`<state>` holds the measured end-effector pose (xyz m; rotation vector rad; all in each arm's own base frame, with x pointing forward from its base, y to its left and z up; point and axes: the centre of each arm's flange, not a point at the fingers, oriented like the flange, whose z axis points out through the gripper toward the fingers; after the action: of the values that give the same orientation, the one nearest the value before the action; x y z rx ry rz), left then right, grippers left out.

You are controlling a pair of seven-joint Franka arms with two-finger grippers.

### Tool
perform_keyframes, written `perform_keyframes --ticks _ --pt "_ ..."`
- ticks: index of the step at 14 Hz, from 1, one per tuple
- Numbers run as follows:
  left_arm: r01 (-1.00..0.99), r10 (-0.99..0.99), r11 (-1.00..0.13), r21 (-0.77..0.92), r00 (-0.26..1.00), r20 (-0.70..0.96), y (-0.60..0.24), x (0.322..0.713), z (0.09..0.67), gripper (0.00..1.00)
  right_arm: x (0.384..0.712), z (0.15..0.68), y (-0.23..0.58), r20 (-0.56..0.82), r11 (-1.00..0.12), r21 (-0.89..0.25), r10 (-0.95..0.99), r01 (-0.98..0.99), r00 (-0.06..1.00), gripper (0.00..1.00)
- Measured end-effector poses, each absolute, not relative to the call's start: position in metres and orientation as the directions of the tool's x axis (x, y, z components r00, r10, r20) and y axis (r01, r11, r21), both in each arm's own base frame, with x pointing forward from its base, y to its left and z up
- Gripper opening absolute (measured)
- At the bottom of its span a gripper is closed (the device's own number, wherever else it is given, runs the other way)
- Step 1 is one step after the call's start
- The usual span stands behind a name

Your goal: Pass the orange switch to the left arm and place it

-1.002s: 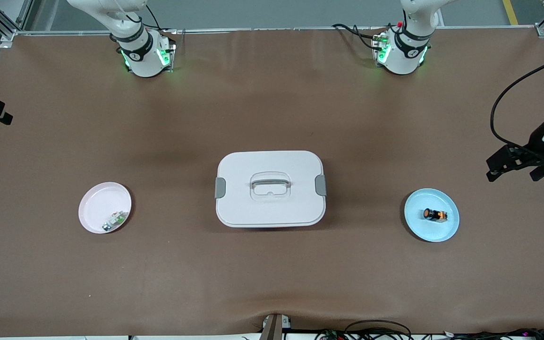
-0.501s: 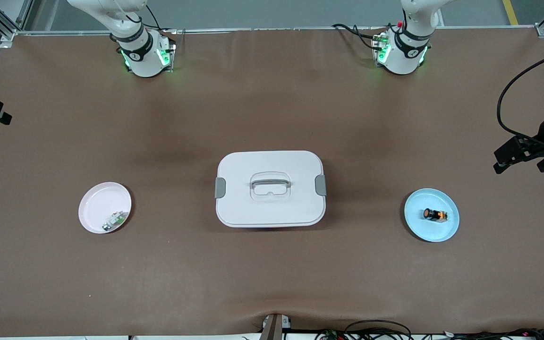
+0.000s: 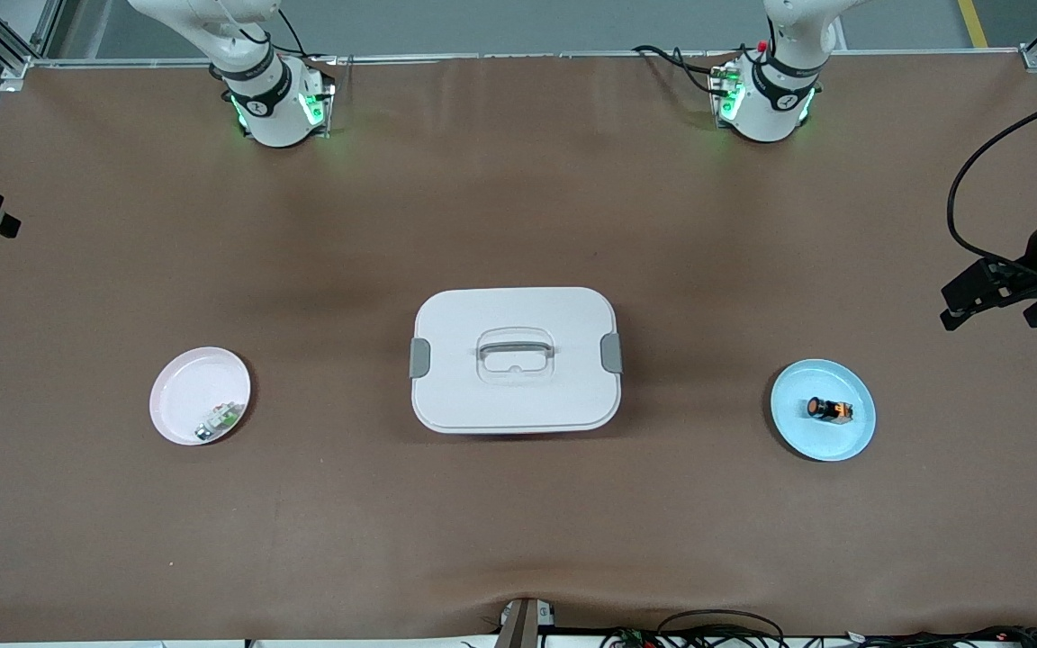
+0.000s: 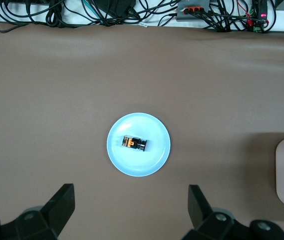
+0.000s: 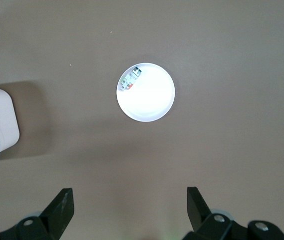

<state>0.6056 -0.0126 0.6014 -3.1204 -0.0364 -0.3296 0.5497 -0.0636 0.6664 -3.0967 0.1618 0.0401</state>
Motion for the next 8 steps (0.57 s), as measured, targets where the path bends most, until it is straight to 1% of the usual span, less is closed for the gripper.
perform_keyframes --ticks 8 --pt "0.016 0.015 -1.000 -0.004 0.979 0.205 -0.0175 0.6058 0.5993 1.00 0.5497 0.6664 -0.0636 -0.028 -0.994 -0.039 -0.104 -0.105 0.994 1.00"
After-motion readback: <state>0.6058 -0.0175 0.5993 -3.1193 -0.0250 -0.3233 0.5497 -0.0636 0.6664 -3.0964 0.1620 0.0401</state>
